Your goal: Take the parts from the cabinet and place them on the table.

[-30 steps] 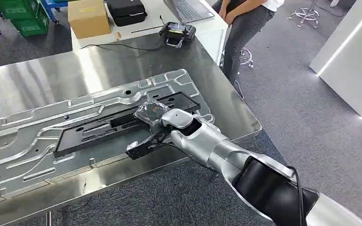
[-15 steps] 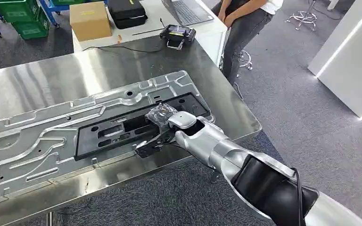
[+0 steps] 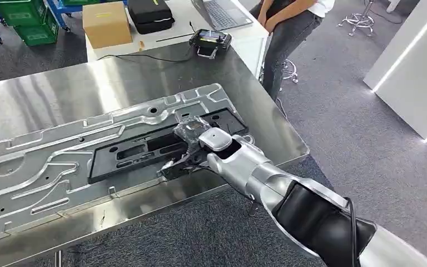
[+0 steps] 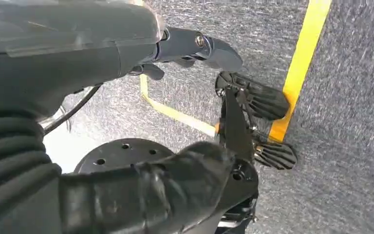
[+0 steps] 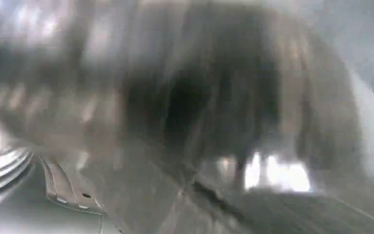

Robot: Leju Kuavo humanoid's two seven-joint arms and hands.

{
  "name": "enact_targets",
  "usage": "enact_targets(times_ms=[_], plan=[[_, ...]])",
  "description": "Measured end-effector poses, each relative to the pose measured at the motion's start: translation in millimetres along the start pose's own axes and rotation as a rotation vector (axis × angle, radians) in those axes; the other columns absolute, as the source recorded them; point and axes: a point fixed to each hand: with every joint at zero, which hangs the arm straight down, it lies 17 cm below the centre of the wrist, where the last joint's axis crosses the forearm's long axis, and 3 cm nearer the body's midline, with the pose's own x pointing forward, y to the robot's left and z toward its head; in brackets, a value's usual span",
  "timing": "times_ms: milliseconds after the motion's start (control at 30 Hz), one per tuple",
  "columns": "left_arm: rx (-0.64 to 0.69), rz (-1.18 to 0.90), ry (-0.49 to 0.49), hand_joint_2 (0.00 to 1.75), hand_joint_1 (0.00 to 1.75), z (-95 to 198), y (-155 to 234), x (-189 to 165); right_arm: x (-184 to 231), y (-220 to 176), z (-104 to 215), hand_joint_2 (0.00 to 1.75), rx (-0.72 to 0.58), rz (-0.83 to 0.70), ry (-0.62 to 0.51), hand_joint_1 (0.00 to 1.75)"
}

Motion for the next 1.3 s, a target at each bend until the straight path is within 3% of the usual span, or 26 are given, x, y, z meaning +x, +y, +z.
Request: enact_targets(times_ms=[300,500,1300], plan=[[0.017,0.017,-0.002,0.0,0.0,1,10,-2,26,-65,-12,0.0,-0.162,0.061,-0.081,0.0],[0.024,0.008,-0.01,0.0,0.0,2,14,-1,48,-86,-14,0.0,-0.213,0.083,-0.127,0.0],[0.019,-0.041,-0.007,0.0,0.0,2,15,-11,66,-95,-11,0.0,-0.268,0.099,-0.179,0.0]])
